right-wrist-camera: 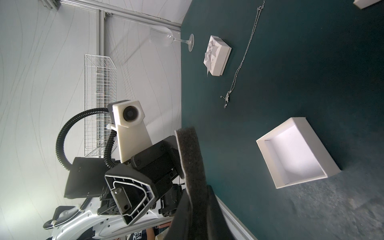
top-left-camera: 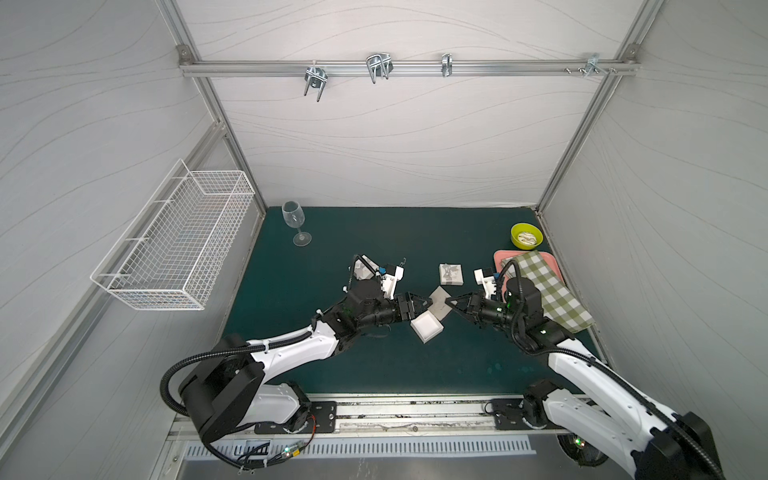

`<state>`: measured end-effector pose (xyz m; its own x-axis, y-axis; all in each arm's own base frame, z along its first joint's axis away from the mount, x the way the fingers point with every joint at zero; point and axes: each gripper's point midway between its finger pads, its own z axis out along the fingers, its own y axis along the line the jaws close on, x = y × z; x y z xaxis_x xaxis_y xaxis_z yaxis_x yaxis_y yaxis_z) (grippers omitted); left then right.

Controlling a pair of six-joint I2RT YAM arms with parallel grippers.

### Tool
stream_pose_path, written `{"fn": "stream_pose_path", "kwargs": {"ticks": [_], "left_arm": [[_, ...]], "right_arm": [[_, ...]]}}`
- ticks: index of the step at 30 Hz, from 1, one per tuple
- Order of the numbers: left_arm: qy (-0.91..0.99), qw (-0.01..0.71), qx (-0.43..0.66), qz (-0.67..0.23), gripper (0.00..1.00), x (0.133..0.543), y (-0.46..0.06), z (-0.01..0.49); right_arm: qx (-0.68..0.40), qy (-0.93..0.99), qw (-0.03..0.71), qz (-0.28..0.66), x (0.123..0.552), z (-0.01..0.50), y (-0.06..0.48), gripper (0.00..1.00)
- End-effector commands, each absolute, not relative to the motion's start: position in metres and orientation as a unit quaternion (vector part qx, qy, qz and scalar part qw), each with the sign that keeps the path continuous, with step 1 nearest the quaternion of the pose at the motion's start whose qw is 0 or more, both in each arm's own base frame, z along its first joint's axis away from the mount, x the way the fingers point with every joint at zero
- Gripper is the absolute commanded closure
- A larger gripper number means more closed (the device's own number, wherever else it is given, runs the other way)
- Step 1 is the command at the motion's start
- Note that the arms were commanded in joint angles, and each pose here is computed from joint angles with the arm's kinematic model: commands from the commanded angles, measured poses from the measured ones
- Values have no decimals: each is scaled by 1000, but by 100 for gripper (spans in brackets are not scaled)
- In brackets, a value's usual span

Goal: Take the necklace out of the lift-off lid jewelry box
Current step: Place the inner lining in the jewelry box.

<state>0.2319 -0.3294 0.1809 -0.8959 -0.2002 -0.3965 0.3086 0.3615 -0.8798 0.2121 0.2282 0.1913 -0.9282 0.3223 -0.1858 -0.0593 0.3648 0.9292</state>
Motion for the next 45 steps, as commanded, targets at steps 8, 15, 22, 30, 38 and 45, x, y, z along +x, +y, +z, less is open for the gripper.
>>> {"fn": "stream_pose_path", "kwargs": {"ticks": [8,15,22,30,38,45], "left_arm": [[745,224,59,-625,52,235,-352,214],[731,229,47,-641,86,240,-350,220],[753,245,44,-609,100,240,-335,211],[819,268,77,-501,100,233,-307,179],[866,283,126,-393,100,236,-287,139],[861,284,163,-390,100,238,-308,126]], "right_arm": [[77,790,177,581,216,214,233,84],[69,791,173,583,215,215,235,81],[38,811,187,553,209,210,230,57],[-25,852,208,479,194,200,212,31],[-55,881,202,424,185,178,199,33],[-65,892,182,408,185,158,200,39]]}}
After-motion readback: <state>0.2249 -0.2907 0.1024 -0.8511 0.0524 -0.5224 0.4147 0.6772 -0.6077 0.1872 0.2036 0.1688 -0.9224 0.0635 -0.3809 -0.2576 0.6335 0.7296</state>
